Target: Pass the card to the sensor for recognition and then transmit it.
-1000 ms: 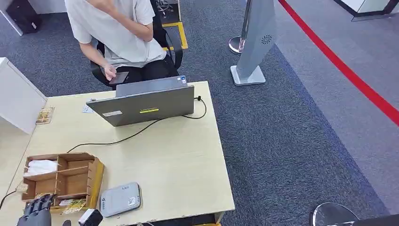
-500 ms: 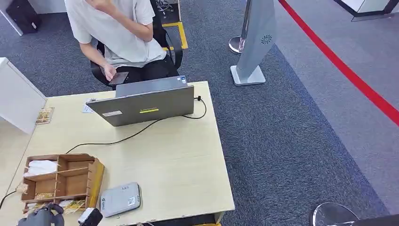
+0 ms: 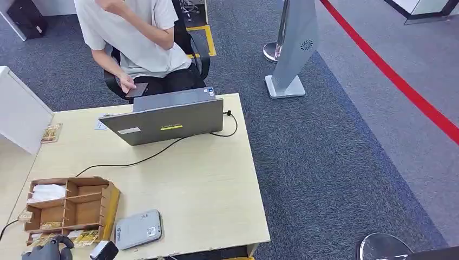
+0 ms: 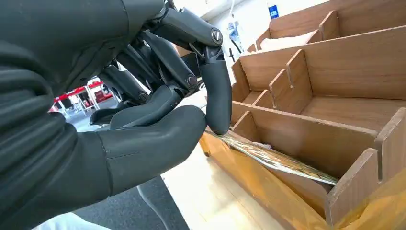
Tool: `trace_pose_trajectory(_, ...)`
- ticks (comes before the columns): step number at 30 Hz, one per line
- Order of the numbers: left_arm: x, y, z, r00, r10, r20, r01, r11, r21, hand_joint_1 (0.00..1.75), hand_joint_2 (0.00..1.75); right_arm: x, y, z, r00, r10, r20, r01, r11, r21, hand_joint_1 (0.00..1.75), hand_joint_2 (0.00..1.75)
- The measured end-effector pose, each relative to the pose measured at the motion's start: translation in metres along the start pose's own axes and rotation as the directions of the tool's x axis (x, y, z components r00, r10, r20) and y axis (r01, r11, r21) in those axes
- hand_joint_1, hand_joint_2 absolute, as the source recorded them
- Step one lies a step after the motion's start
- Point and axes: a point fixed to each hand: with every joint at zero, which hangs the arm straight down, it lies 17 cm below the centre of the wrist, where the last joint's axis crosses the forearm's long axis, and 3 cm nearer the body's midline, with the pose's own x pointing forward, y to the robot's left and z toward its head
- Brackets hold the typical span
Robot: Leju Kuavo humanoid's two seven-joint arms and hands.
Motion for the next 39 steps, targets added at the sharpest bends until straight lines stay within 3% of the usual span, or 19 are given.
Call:
trace_pose_trajectory(20, 0.000, 0.003, 0.001, 1.000, 0.015, 0.000, -0.015, 1.000, 0.017, 1.75, 1.75, 0.000, 0.002, 0.001, 1.000, -0.002, -0.001, 0.002, 1.000, 0.005, 0.00, 1.75)
trace_pose_trajectory(21, 0.000, 0.003, 0.001, 1.000, 0.015, 0.000, -0.015, 1.000, 0.017, 0.00, 1.75, 0.000, 0.002, 0.001, 1.000, -0.002, -0.001, 0.002, 1.000, 0.005, 0.00, 1.75)
trace_pose_trajectory(39, 0.007, 0.008, -0.001, 0.998, 0.045, 0.035, -0.046, 0.998, 0.043, 0.00, 1.75, 0.000, 0.002, 0.001, 1.000, -0.002, 0.005, 0.002, 1.000, 0.006, 0.00, 1.75)
